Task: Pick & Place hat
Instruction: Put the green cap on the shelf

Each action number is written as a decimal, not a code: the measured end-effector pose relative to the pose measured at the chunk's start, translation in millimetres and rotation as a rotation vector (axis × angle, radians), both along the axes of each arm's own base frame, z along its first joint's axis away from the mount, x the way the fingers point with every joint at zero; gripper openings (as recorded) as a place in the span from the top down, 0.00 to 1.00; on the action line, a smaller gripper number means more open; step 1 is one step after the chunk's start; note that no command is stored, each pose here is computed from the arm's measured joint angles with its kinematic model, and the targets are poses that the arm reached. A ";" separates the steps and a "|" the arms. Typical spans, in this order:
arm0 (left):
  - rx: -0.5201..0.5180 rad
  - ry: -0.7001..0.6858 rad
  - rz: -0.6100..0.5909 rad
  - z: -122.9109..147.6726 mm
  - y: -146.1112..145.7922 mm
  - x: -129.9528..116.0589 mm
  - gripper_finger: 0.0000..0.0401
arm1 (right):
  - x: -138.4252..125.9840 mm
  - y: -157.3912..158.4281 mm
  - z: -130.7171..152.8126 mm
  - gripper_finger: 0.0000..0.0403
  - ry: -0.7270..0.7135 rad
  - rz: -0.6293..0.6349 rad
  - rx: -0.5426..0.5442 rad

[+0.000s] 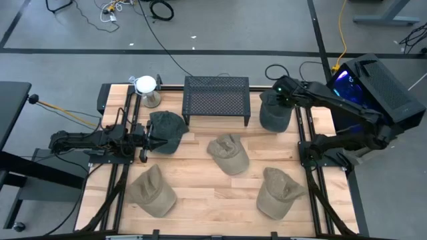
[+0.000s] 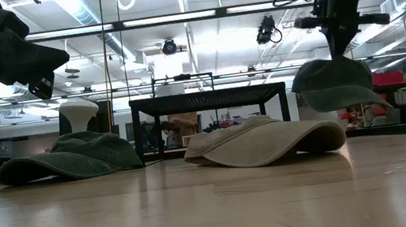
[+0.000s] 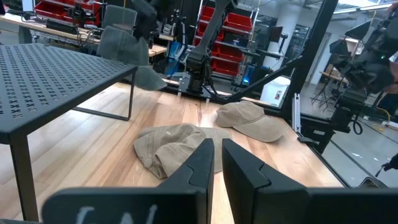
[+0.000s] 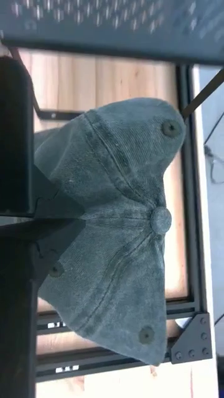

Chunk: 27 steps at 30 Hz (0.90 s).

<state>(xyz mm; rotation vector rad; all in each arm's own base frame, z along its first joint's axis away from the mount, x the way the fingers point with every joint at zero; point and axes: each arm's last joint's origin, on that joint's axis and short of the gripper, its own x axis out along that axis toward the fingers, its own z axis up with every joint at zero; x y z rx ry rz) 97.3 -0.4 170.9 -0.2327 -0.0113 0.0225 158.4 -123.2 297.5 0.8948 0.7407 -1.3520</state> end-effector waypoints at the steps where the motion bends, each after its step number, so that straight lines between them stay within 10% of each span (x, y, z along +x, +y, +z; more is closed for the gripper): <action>1: 0.000 0.000 0.000 0.1 0.0 0.0 0.90 | -0.9 0.6 3.7 1.00 -0.013 0.001 -0.009; 27: 0.000 0.000 0.000 0.0 0.0 0.0 0.90 | 53.6 -7.7 93.9 1.00 -0.234 0.159 -0.185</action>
